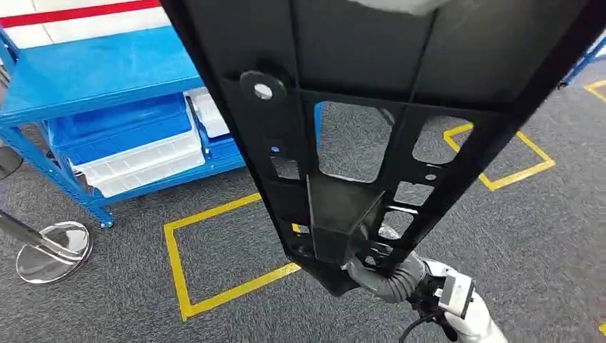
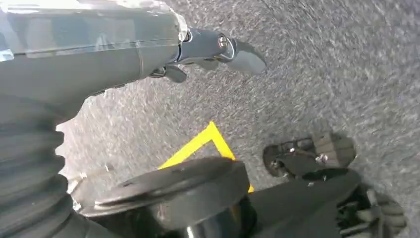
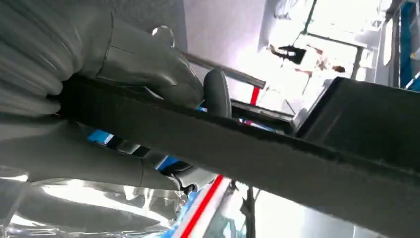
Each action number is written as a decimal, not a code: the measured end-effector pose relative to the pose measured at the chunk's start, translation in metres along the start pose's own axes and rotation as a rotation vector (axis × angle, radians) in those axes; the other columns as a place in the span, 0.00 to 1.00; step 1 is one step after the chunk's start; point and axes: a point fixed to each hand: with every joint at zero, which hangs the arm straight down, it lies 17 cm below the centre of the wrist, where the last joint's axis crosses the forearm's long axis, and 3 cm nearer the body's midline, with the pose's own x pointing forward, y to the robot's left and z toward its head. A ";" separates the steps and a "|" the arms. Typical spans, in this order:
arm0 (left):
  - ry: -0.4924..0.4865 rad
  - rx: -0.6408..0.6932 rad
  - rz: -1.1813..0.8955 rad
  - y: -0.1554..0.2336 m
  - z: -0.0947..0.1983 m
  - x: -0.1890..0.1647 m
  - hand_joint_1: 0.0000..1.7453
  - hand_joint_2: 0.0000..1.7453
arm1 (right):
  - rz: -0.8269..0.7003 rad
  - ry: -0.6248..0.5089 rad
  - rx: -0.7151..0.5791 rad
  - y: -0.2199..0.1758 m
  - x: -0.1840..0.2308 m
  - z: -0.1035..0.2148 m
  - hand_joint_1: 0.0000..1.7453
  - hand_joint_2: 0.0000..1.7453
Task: Take the parts from the cabinet and place them on the table.
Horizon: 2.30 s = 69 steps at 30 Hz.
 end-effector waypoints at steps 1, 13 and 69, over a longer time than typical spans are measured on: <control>0.002 0.002 -0.005 0.002 0.000 -0.001 0.00 1.00 | -0.004 0.003 -0.002 0.001 -0.001 0.002 1.00 1.00; -0.002 0.045 0.003 0.024 -0.004 -0.005 0.00 1.00 | -0.031 -0.038 0.044 0.013 0.008 0.011 1.00 1.00; -0.179 0.057 -0.023 0.025 -0.004 0.058 0.00 1.00 | 0.034 0.039 0.059 0.033 -0.018 0.027 1.00 1.00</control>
